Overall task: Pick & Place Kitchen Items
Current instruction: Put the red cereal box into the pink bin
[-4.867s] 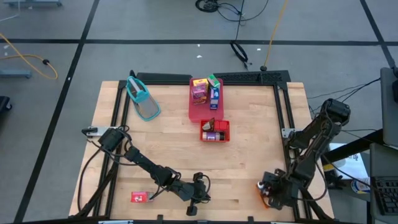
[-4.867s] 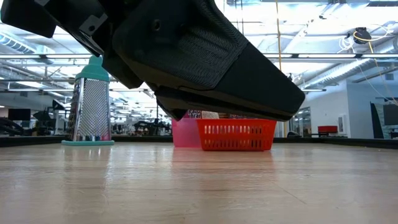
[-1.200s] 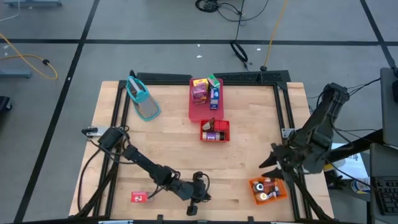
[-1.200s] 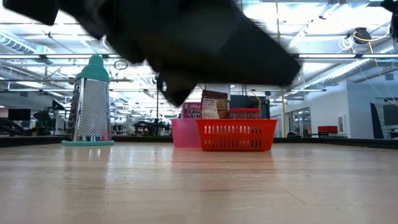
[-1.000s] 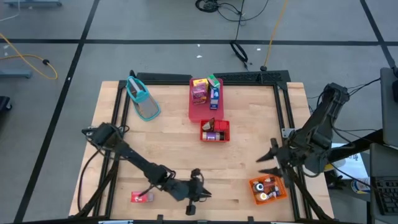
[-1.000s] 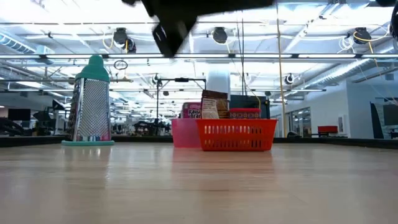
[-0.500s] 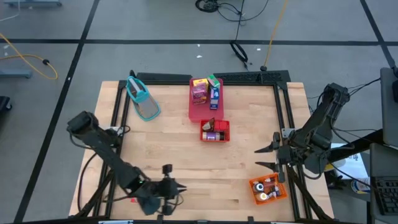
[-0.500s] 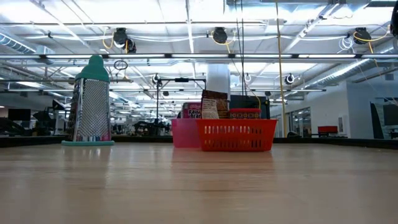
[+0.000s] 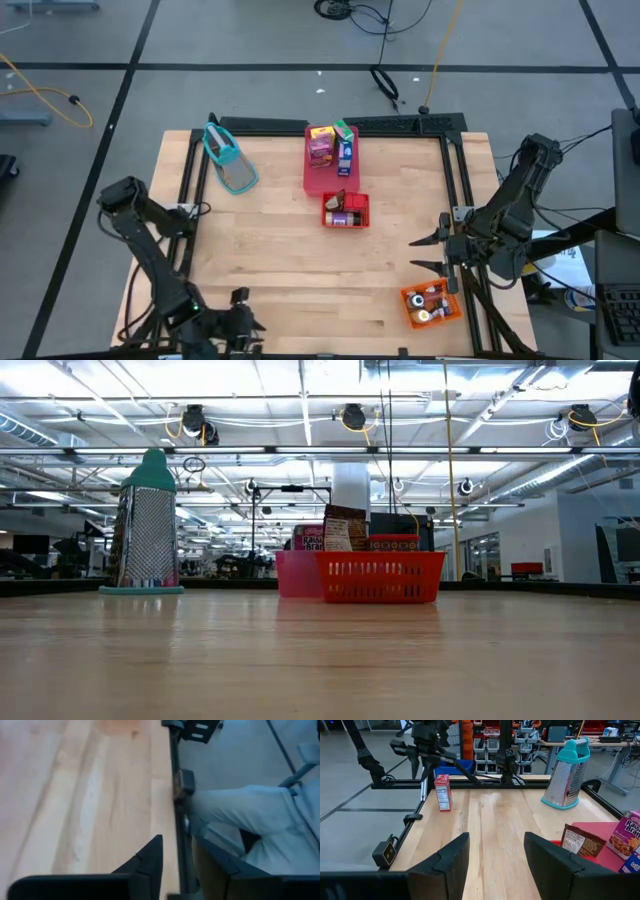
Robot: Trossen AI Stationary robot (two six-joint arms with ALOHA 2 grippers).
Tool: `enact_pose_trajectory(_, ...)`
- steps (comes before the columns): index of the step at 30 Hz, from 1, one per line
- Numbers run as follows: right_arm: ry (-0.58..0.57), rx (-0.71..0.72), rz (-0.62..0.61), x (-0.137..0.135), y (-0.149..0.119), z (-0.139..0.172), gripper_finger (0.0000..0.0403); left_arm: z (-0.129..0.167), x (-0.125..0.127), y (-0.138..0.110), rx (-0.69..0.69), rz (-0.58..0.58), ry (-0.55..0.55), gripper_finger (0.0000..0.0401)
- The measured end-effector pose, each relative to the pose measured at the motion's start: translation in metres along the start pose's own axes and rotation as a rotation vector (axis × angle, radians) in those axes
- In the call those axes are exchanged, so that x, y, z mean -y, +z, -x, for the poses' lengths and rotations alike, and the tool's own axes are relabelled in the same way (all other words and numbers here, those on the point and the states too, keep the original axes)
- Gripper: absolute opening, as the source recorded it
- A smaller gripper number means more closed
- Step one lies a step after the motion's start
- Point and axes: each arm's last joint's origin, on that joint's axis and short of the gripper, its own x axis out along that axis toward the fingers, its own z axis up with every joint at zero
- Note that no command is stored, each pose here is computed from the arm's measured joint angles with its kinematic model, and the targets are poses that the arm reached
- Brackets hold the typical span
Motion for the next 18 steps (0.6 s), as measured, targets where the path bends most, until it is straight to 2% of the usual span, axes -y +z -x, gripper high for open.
enact_pose_trajectory(11,0.000,-0.001,0.001,-0.0003,-0.0003,-0.0003,0.0182,0.0040,0.0061,-0.0060,-0.039,0.069,-0.047,0.0169)
enact_pose_trajectory(18,0.000,-0.001,0.002,-0.0003,-0.0003,-0.0003,0.0183,0.0001,0.0012,-0.0014,-0.051,0.086,-0.042,0.0190)
